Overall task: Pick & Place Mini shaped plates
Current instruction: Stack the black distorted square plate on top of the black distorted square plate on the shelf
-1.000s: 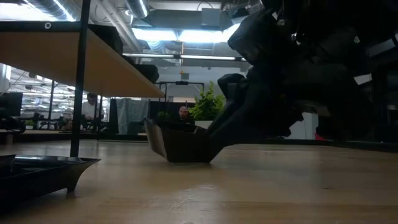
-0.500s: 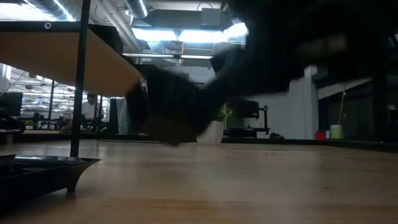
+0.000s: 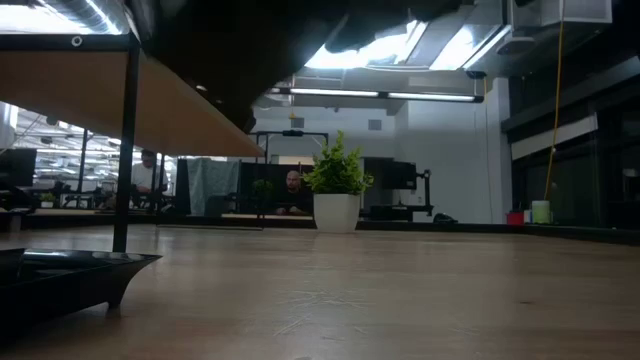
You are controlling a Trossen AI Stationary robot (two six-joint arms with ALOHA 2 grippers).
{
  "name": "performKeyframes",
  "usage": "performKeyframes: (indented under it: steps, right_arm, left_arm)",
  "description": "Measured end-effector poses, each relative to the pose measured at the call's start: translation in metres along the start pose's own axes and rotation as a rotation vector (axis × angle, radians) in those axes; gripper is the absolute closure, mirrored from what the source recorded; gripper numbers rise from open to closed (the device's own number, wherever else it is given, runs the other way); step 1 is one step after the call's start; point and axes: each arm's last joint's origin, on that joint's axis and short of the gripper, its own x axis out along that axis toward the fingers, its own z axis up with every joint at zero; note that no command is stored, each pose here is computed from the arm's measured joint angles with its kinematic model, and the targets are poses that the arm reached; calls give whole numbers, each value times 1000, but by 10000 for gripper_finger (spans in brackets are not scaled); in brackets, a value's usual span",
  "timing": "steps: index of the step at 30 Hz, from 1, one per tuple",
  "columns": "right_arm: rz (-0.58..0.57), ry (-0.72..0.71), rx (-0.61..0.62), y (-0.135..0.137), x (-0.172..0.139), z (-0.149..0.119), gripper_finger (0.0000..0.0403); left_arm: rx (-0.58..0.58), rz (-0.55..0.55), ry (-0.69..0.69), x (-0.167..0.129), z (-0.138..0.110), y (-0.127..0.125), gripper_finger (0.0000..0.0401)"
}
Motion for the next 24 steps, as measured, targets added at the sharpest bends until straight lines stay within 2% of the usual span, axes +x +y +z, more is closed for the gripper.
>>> performKeyframes:
  steps: [5,15,20,24]
  right_arm:
    - [49,-41,-38,3,0,13,400]
    - [64,-116,-65,3,-1,20,400]
    - [69,-125,-67,3,-1,21,400]
    - [68,-126,-67,3,-1,21,400]
  left_arm:
    - [22,-33,78,25,0,-8,262]
    - [191,9,181,74,-7,-25,254]
    - [230,77,161,77,-7,-24,255]
    - [228,76,146,75,-5,-23,254]
